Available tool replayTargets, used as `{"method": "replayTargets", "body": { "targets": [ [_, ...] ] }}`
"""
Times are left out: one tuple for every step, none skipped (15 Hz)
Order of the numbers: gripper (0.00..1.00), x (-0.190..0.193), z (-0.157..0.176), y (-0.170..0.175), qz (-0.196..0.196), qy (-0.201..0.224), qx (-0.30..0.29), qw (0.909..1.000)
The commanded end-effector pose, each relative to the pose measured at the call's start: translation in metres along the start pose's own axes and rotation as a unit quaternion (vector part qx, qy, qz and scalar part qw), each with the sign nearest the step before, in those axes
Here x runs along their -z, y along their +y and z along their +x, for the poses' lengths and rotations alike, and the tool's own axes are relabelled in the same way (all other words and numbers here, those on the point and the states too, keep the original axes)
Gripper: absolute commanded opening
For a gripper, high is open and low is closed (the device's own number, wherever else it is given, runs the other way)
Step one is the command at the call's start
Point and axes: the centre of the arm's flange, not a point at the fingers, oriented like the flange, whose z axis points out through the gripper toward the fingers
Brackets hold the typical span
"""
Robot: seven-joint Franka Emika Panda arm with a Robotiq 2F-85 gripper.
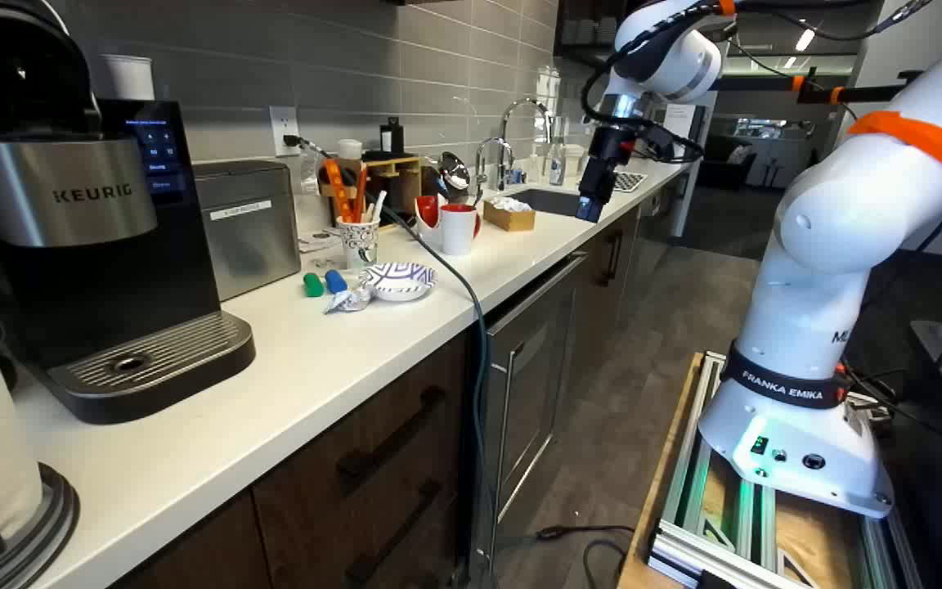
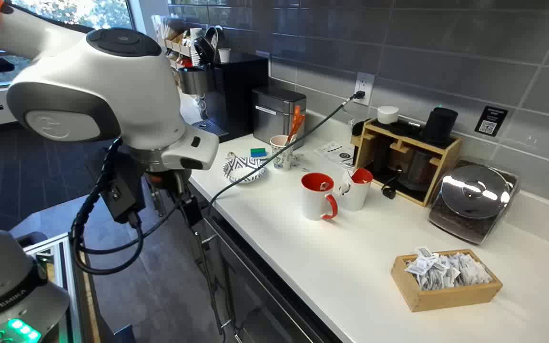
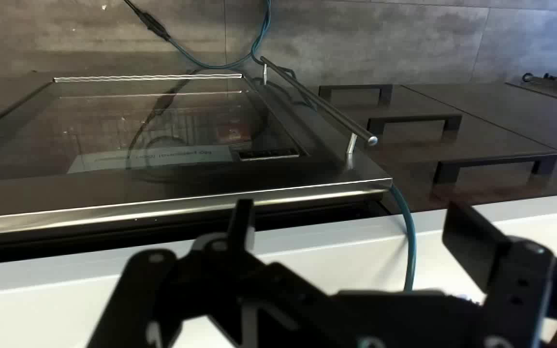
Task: Put the k-cup into the coffee maker
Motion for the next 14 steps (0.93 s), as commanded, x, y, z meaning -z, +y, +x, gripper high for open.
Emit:
{"method": "replayTargets", "body": {
  "targets": [
    [1.00, 0.000, 0.000, 0.000, 0.000, 0.000, 0.000, 1.0000],
    [1.00, 0.000, 0.000, 0.000, 0.000, 0.000, 0.000, 1.0000],
    [1.00, 0.000, 0.000, 0.000, 0.000, 0.000, 0.000, 1.0000],
    [1.00, 0.000, 0.000, 0.000, 0.000, 0.000, 0.000, 1.0000],
    [1.00, 0.000, 0.000, 0.000, 0.000, 0.000, 0.000, 1.0000],
    [1.00, 0.000, 0.000, 0.000, 0.000, 0.000, 0.000, 1.0000],
    [1.00, 0.000, 0.000, 0.000, 0.000, 0.000, 0.000, 1.0000],
    [1.00, 0.000, 0.000, 0.000, 0.000, 0.000, 0.000, 1.0000],
    [1.00, 0.003, 0.007, -0.001, -0.009, 0.025, 0.032, 0.9991],
    [1.00, 0.006, 0.022, -0.004, -0.024, 0.045, 0.069, 0.9963],
    [1.00, 0.014, 0.041, -0.009, -0.031, 0.062, 0.090, 0.9935],
    [1.00, 0.021, 0.055, -0.014, -0.044, 0.077, 0.114, 0.9895],
    [1.00, 0.030, 0.072, -0.020, -0.051, 0.097, 0.138, 0.9844],
    [1.00, 0.039, 0.086, -0.028, -0.057, 0.116, 0.162, 0.9783]
  ]
}}
